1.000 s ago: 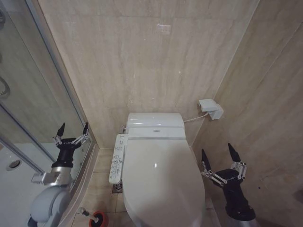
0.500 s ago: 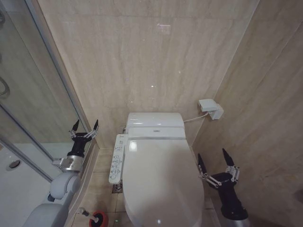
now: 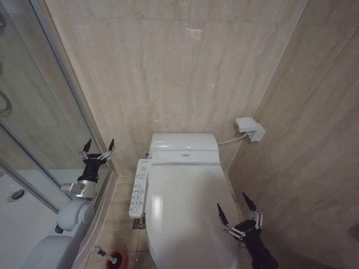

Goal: Open the toilet lid, clean the toilet bowl with a toilet brush, close the toilet lid, and flush.

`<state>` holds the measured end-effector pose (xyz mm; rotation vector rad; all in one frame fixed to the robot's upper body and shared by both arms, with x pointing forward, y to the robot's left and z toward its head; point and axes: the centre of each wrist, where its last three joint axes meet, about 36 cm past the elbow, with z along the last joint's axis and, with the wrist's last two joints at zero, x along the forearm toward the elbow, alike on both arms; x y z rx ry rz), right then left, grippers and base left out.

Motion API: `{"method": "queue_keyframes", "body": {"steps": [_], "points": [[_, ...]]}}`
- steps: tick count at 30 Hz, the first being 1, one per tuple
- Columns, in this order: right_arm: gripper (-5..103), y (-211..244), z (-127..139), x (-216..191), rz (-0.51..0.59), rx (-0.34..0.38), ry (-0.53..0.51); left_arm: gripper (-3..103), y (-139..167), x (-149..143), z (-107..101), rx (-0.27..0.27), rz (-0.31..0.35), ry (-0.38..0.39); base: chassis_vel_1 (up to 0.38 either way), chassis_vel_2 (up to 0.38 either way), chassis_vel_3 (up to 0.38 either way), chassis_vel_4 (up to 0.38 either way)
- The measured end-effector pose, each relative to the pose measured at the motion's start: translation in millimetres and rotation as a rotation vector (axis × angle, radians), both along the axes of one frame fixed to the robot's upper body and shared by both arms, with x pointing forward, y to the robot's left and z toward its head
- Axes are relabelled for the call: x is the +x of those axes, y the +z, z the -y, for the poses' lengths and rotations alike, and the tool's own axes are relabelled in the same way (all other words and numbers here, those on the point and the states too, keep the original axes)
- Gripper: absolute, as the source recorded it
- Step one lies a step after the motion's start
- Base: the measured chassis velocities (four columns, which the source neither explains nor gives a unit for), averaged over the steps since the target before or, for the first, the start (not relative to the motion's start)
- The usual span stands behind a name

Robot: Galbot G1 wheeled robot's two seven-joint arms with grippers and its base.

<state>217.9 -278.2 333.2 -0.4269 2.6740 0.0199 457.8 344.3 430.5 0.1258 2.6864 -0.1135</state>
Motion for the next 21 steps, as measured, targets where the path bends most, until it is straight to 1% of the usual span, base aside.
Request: {"method": "queue_keyframes", "body": {"steps": [5,13,21], "points": [[100,-15,3,0,-0.020,-0.004,-0.010,100,2,1,-2,0.001,0.002,0.005,0.000,0.000,0.000,0.000],[100,-55,7,-4,-0.092,0.000,-0.037,100,1,0,-2,-0.003,-0.001,0.007,0.000,0.000,0.000,0.000],[100,-63,6,-3,-0.098,0.004,-0.046,100,-1,3,-10,0.011,-0.012,0.021,0.000,0.000,0.000,0.000]]}}
